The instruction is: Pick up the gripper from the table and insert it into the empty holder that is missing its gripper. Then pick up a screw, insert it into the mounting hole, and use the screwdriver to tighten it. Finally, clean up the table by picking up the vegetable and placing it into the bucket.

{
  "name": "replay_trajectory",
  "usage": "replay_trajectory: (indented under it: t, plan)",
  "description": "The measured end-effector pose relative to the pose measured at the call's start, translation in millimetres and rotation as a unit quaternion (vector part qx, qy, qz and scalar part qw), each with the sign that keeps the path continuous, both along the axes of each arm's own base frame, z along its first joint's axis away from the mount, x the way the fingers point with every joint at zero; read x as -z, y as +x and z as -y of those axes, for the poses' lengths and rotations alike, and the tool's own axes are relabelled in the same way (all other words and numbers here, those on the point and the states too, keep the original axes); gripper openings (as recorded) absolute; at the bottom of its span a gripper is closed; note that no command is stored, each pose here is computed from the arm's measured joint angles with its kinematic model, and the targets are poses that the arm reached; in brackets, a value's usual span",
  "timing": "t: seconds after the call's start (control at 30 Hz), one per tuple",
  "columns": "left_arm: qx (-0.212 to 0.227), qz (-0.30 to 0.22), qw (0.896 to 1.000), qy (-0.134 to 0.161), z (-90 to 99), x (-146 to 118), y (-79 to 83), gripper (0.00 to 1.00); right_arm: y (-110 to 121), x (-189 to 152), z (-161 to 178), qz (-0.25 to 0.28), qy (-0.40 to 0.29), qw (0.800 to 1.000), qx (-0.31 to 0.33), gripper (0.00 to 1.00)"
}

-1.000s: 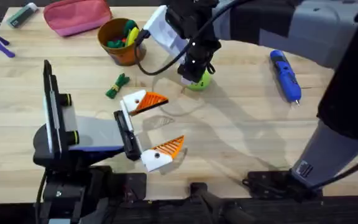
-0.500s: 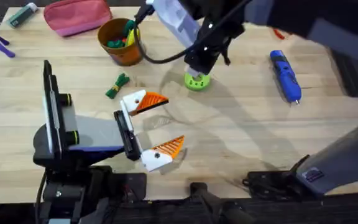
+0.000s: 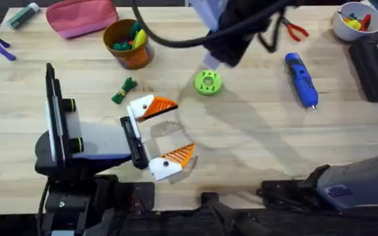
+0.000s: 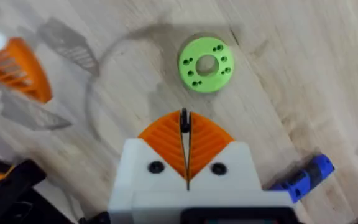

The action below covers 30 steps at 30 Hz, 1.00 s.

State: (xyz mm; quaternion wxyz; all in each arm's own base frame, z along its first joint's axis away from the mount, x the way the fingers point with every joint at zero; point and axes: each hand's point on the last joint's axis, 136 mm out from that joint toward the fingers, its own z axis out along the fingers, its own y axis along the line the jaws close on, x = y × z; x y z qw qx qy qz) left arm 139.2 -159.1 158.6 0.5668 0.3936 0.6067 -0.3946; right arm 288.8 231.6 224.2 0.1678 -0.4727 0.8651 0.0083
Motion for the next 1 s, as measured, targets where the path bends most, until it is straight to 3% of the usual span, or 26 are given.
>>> replay_trajectory:
  t: [0.2,0.6,1.0]
  plan:
    - [0.0,0.0,1.0,0.0,0.0,0.0,0.0,0.986,-31.0,-36.4,6.0,0.01,0.01,1.0,-0.019,0.006]
    - [0.0,0.0,1.0,0.0,0.0,0.0,0.0,0.985,-79.7,-39.9,-27.1,0.001,0.003,0.995,-0.104,0.006]
    - [0.0,0.0,1.0,0.0,0.0,0.1,0.0,0.985,-83.2,-66.8,-53.1,0.01,0.014,0.991,-0.13,0.006]
